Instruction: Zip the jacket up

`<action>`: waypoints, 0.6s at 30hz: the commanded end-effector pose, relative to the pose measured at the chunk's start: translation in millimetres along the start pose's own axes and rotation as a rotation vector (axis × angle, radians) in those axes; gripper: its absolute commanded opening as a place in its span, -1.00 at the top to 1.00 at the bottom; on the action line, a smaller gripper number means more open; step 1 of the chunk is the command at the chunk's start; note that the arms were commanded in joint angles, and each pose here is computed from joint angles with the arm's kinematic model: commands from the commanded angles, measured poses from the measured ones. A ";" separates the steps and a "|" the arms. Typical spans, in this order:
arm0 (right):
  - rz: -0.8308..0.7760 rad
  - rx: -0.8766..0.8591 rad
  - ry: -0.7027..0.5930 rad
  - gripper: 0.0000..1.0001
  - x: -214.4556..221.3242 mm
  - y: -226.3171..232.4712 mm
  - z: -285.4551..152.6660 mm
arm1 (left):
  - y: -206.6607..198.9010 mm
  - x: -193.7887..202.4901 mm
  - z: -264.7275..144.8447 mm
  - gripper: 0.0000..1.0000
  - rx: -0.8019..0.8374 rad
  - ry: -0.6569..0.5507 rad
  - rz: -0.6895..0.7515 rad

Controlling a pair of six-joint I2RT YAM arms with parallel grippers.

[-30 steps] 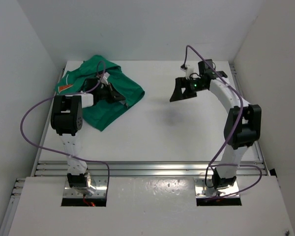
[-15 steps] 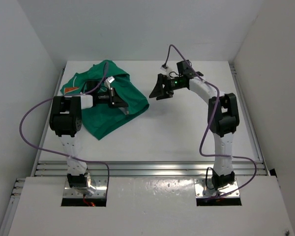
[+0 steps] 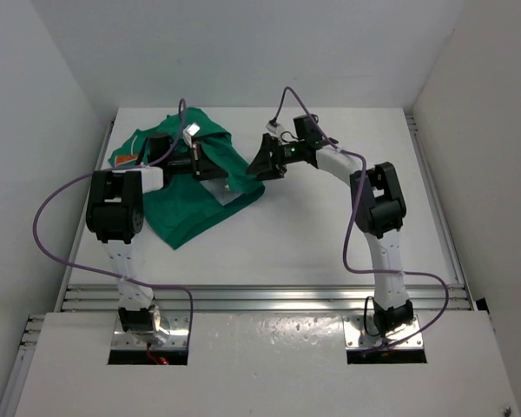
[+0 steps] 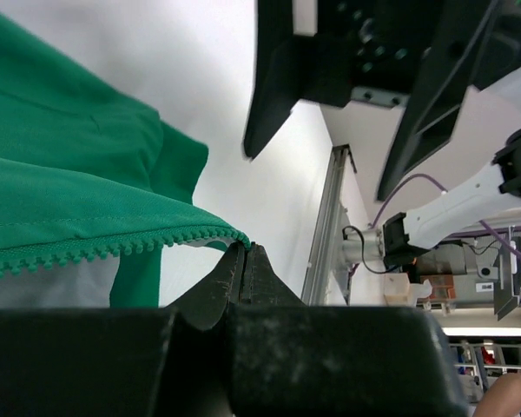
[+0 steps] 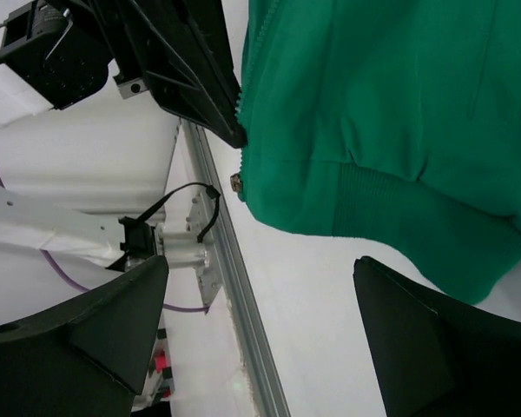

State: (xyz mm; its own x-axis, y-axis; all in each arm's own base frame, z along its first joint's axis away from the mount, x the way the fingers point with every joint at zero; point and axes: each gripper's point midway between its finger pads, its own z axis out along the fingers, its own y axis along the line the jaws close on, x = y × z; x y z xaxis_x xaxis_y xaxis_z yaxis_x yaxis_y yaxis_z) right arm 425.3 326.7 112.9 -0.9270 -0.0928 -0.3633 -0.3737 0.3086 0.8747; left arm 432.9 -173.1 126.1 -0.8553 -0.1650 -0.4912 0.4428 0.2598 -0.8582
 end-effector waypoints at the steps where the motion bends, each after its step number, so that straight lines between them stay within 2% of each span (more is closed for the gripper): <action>1: -0.067 -0.052 -0.017 -0.74 -8.5 17.1 10.3 | -38.5 -30.3 -6.1 1.00 0.078 -0.038 0.114; 10: -0.053 -0.095 -0.044 -0.69 -16.6 19.5 27.0 | -43.5 -43.3 10.0 1.00 0.108 -0.085 0.112; 14: -0.038 -0.103 -0.049 -0.58 -18.5 20.6 32.2 | -41.3 -39.4 20.1 1.00 0.112 -0.073 0.104; 18: -0.051 -0.110 -0.056 -0.36 -22.3 21.1 36.1 | -36.2 -39.8 26.5 1.00 0.103 -0.079 0.086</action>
State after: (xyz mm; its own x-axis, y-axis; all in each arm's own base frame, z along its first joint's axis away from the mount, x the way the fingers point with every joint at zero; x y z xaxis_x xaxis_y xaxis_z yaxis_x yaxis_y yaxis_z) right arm 432.8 357.8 109.0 -0.9335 -0.0552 -0.3544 -0.3566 0.2480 0.9007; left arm 452.9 -190.6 159.3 -0.8281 -0.2341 -0.5094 0.4735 0.1946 -0.8591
